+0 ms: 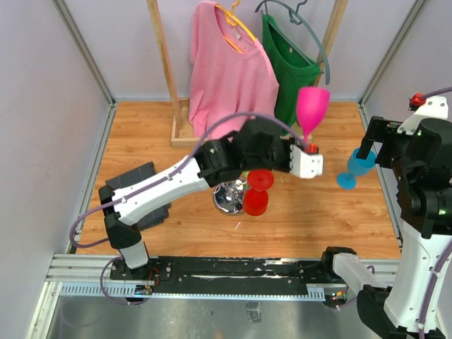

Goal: Take the wine glass off the wine glass rack

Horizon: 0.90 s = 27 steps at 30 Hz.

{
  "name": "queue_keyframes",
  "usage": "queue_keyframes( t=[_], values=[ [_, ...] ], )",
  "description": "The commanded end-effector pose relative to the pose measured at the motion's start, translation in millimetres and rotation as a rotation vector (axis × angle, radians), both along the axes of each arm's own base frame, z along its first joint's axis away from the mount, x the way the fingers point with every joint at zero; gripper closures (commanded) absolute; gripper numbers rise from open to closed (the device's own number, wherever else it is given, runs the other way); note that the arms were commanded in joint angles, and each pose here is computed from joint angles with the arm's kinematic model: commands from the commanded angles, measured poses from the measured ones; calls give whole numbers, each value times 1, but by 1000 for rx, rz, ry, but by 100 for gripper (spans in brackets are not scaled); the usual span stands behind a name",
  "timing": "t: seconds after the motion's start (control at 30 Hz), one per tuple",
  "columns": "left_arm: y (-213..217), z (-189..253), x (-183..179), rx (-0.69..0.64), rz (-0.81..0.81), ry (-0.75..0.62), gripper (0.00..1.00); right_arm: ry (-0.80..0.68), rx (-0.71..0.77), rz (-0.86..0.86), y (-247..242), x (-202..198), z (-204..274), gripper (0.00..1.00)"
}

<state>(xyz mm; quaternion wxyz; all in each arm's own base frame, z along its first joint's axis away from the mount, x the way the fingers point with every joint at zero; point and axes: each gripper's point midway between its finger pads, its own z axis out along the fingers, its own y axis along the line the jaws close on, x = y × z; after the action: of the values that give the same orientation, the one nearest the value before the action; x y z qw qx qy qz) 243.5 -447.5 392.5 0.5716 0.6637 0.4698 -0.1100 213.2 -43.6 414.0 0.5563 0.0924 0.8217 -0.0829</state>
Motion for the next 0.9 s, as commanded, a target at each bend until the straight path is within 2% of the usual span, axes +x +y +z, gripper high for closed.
queue_keyframes(
  t=[0.0, 0.2, 0.4, 0.67, 0.87],
  values=[
    [-13, 8, -20, -39, -46, -240, 100, -35, -1, 41, 6, -5, 24, 2],
    [-24, -26, -41, -21, -76, -432, 100, -60, 30, 173, 28, -1, 60, 2],
    [-29, -24, -44, -72, -53, -609, 100, -32, 141, 244, 49, 9, 37, 2],
    [-39, -36, -63, -86, -119, -689, 100, 30, 140, 395, 69, 16, 40, 2],
    [-38, -65, -74, -80, -162, -826, 100, 24, 156, 474, 82, 15, 46, 1]
  ],
)
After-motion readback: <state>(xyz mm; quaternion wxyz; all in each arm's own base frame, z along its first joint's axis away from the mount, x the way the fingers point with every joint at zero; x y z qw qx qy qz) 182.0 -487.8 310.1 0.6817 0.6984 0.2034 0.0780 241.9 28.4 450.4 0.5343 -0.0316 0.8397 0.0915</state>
